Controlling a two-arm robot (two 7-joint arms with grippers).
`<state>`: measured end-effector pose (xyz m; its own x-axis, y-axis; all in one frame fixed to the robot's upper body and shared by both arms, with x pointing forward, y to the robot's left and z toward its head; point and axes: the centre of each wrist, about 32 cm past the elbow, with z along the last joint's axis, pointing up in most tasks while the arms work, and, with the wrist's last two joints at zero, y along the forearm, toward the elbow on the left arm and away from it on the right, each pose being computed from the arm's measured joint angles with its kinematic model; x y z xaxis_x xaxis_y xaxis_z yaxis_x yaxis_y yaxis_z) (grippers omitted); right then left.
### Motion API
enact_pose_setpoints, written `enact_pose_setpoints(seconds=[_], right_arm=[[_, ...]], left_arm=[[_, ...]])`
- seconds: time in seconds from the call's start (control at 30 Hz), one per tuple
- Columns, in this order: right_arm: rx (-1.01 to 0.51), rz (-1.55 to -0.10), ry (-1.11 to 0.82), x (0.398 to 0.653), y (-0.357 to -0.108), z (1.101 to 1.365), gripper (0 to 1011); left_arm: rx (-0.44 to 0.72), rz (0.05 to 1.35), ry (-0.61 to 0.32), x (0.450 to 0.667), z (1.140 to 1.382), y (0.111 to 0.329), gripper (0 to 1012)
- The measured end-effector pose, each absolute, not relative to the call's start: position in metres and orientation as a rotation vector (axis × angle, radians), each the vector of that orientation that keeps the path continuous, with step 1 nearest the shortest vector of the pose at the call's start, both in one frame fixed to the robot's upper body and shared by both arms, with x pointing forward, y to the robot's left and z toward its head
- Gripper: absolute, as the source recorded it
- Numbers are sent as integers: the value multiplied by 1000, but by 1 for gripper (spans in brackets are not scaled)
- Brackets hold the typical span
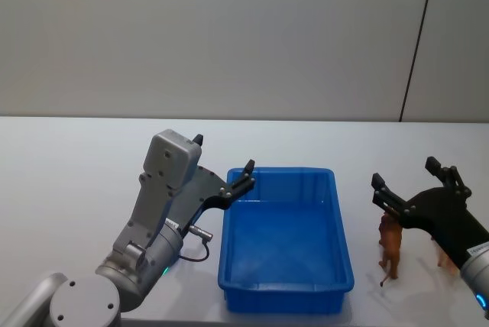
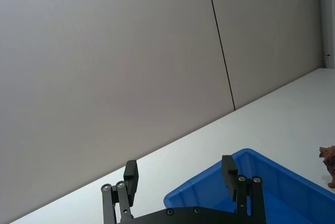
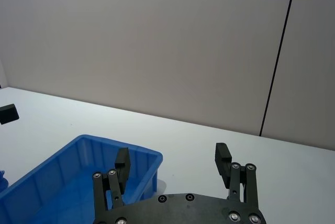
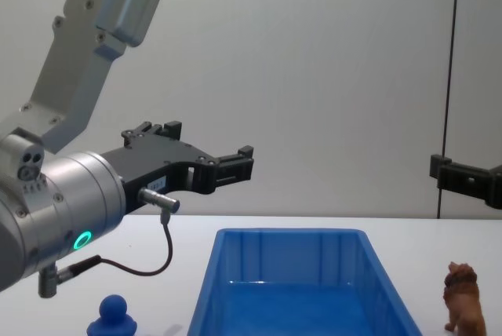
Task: Pick up the two dolls from the table and place them into the box.
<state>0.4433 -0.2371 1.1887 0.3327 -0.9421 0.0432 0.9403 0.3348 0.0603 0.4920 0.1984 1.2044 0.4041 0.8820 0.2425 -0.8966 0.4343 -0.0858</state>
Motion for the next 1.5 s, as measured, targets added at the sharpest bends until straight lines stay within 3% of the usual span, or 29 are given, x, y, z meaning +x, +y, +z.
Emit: enact_pose_setpoints(seconds=[1.03,1.5], right_arm=[[26,-1230,-75,444,-237,1189,1001],[12,-1238,-33,449,-258,1190,1001]], left_arm=[[61,1124,-268,492,1204,198,1001],[61,1124,-268,492,1204,198,1001]])
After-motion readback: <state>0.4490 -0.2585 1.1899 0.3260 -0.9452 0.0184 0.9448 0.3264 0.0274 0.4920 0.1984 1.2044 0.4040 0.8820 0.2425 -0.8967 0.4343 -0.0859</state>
